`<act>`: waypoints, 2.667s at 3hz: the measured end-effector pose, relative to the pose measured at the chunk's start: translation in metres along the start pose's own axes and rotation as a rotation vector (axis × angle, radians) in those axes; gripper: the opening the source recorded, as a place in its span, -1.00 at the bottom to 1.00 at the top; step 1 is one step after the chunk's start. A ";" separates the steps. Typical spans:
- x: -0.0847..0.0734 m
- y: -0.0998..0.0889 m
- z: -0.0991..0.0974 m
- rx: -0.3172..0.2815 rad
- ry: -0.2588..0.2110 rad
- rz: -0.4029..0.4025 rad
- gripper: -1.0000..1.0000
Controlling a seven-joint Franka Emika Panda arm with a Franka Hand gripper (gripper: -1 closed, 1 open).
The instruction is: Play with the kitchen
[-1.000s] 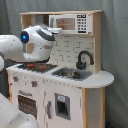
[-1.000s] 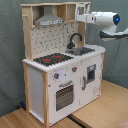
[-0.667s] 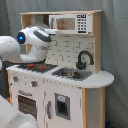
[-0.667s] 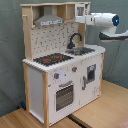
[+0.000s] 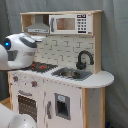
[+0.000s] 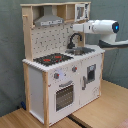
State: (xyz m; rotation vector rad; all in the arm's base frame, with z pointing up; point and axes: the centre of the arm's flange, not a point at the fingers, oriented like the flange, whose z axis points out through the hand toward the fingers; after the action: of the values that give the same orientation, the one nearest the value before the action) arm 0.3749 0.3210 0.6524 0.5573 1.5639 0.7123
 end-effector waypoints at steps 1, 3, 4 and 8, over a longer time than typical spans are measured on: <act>0.040 0.009 -0.020 0.001 0.027 -0.006 1.00; 0.125 0.017 -0.071 0.009 0.074 -0.027 1.00; 0.165 0.013 -0.100 0.019 0.089 -0.042 1.00; 0.264 -0.030 -0.187 0.051 0.081 -0.090 1.00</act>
State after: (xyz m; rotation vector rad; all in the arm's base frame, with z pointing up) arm 0.1603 0.4653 0.4561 0.4975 1.6761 0.6354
